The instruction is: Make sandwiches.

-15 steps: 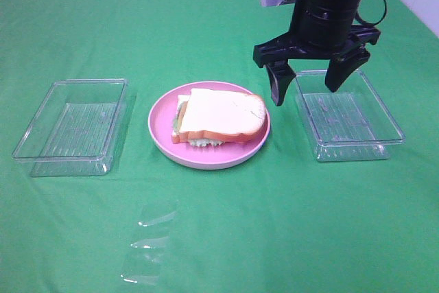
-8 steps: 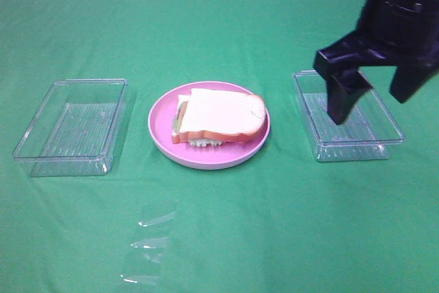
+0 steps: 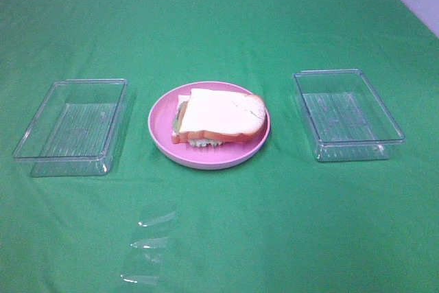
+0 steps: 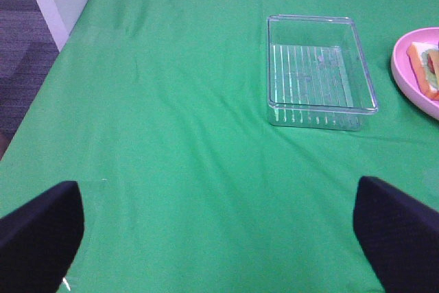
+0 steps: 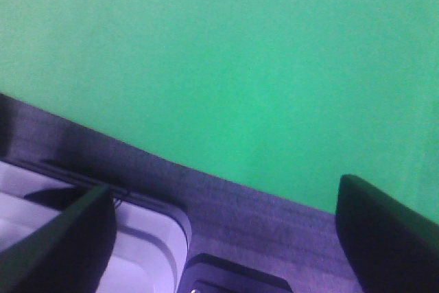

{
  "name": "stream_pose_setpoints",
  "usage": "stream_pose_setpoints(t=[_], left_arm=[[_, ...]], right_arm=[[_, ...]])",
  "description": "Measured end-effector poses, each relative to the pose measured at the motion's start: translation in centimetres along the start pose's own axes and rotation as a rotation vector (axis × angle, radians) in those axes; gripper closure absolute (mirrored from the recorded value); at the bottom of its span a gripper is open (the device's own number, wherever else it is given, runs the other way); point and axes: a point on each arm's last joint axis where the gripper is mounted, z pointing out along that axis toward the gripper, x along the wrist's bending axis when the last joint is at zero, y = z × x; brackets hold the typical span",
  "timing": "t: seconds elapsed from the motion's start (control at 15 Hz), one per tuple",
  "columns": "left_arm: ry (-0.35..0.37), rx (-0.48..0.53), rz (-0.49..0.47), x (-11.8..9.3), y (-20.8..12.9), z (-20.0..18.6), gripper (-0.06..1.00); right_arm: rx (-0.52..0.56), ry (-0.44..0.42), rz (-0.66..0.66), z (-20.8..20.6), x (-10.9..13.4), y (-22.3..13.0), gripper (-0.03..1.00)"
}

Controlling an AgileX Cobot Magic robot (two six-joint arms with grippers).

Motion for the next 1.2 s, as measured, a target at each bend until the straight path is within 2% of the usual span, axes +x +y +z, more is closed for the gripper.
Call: stream_pose_setpoints(t=[0.07,0.27,0.33,0.4,0.6,1.2], left_arm=[[0.000,0.000,0.000,0.0,0.0,0.0,-0.05],[0.000,0.000,0.000,0.0,0.0,0.0,-0.05],[0.000,0.000,0.000,0.0,0.0,0.0,-0.05],[0.000,0.000,0.000,0.0,0.0,0.0,-0.05],[0.000,0.000,0.000,0.0,0.0,0.0,-0.05],[0.000,0.000,0.000,0.0,0.0,0.0,-0.05]], right_arm=[[-0.040,-0.006,0.013,-0.2,-0.2,-1.1,0.13],[-0.275,-0.081,0.090,-0.8,-0.7,-5.5,0.13],[-0.382,-0.112,0.124,-0.6,-0.4,-7.6,0.13],[-0.433,-0.132,0.151,-0.9,-0.3,-8.2,0.13],[-0.466,-0.174,0.195,-1.1,-0.1,-8.6,0.13],[-0.465,-0.179,0.201,-1.1,-0.1,-8.6,0.13]])
